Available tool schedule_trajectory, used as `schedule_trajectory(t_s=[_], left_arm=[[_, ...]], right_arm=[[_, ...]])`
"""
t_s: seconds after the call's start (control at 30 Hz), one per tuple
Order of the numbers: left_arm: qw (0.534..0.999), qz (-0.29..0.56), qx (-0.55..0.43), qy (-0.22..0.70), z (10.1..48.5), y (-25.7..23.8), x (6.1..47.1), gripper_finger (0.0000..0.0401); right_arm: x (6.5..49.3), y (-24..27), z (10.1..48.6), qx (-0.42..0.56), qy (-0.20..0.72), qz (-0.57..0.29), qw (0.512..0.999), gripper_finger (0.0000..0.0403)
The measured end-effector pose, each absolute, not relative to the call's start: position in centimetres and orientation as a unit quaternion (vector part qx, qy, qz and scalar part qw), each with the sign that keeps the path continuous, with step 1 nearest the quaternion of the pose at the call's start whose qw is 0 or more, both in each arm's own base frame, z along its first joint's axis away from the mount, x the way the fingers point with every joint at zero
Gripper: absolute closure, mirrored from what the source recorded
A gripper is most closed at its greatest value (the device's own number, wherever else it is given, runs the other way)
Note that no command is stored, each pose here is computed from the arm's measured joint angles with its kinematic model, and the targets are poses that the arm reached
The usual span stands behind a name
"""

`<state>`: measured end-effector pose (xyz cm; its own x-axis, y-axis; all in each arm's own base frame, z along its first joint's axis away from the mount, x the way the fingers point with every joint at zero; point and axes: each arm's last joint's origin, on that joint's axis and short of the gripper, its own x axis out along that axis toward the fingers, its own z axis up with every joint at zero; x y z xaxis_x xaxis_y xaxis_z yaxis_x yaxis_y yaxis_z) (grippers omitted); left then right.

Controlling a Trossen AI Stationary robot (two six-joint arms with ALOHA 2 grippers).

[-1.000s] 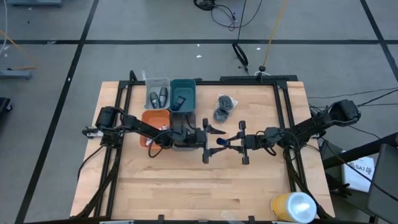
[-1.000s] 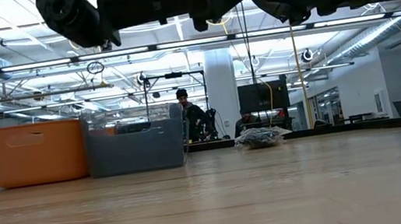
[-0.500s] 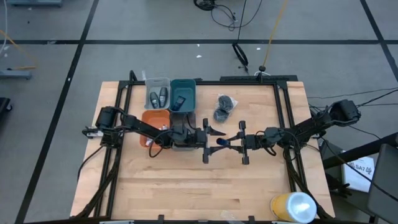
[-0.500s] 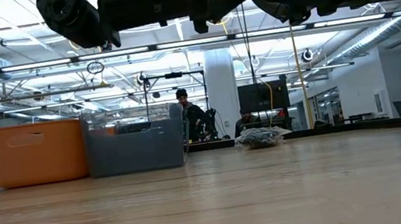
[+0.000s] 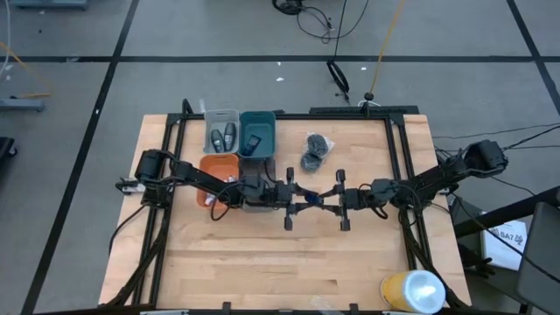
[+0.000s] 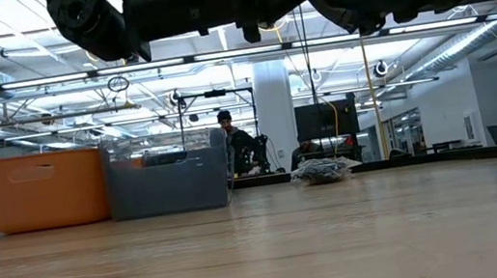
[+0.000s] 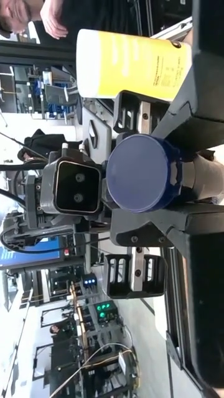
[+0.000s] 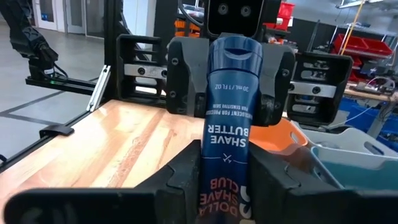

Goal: Pick & Place Travel size toiletries
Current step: Put the blue shave cream into the blue bin

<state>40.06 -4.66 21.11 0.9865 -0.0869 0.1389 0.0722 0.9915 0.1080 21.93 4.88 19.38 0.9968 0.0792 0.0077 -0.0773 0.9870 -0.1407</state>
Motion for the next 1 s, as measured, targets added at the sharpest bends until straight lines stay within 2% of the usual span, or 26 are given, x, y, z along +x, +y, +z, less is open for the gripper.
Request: schedule_trajectory(t_s=[0.37, 0.53, 0.87, 1.0], left_arm=[[0.998, -0.005, 0.058, -0.025, 21.9, -4.6, 39.5, 0.0312], [0.996, 0.048, 0.068, 0.019, 24.4, -4.1, 38.0, 0.0315], [0.95, 0.263, 0.078, 0.151, 25.9, -2.6, 34.3, 0.0315], [0.938, 0.292, 0.067, 0.174, 25.1, -0.8, 33.3, 0.0315]], right_arm=[[21.8, 4.8, 18.6, -0.051, 0.044, 0.037, 0.997, 0.0212], [21.3, 4.3, 17.4, -0.023, 0.12, 0.032, 0.992, 0.0178], [19.7, 2.9, 15.5, 0.015, 0.264, -0.013, 0.964, 0.0176], [19.5, 2.9, 15.6, 0.014, 0.27, -0.01, 0.963, 0.0175]])
